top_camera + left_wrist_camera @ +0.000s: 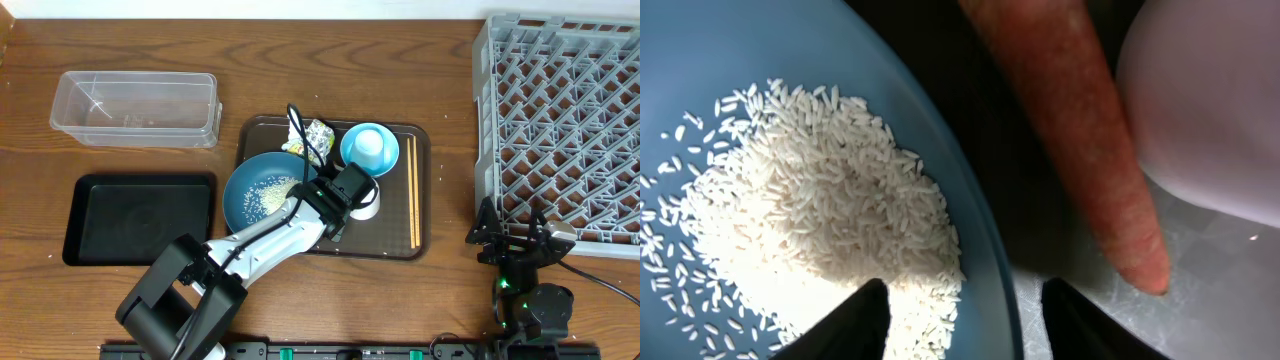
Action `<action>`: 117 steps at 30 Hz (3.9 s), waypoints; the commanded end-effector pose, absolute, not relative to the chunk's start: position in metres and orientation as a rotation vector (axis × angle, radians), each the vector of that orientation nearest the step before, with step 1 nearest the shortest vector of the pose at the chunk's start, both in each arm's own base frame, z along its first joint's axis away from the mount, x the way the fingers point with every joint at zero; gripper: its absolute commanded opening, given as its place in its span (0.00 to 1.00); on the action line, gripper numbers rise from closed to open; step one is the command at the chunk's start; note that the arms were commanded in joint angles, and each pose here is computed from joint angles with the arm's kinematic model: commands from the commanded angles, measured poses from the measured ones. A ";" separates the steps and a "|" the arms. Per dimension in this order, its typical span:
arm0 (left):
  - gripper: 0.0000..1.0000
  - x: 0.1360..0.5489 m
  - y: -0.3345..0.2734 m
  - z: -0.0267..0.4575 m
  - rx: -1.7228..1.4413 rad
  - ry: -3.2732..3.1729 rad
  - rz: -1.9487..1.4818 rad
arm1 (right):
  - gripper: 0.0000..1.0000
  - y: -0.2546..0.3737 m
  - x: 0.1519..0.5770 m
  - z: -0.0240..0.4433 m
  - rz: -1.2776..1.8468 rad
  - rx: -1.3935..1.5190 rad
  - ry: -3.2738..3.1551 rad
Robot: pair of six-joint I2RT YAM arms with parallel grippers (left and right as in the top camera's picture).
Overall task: Sort waste into correct bins and load items into the dishwasher rack
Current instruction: 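Grasp the blue plate rim with the left gripper and lift, then carry the blue plate left over the black tray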
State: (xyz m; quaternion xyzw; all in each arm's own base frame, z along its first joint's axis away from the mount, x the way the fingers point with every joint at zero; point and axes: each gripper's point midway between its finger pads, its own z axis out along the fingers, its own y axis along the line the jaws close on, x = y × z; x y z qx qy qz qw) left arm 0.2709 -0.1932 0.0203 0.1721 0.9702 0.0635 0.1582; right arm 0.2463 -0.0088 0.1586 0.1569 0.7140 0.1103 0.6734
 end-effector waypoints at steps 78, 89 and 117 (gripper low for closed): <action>0.05 0.280 -0.195 0.086 0.508 2.588 0.077 | 0.99 -0.008 0.246 0.158 0.253 0.356 1.607; 0.06 0.289 -0.177 0.106 0.474 2.552 0.076 | 0.99 -0.008 0.246 0.158 0.253 0.356 1.607; 0.06 0.335 -0.065 0.135 -0.108 2.575 -0.251 | 0.99 -0.008 0.246 0.158 0.253 0.356 1.607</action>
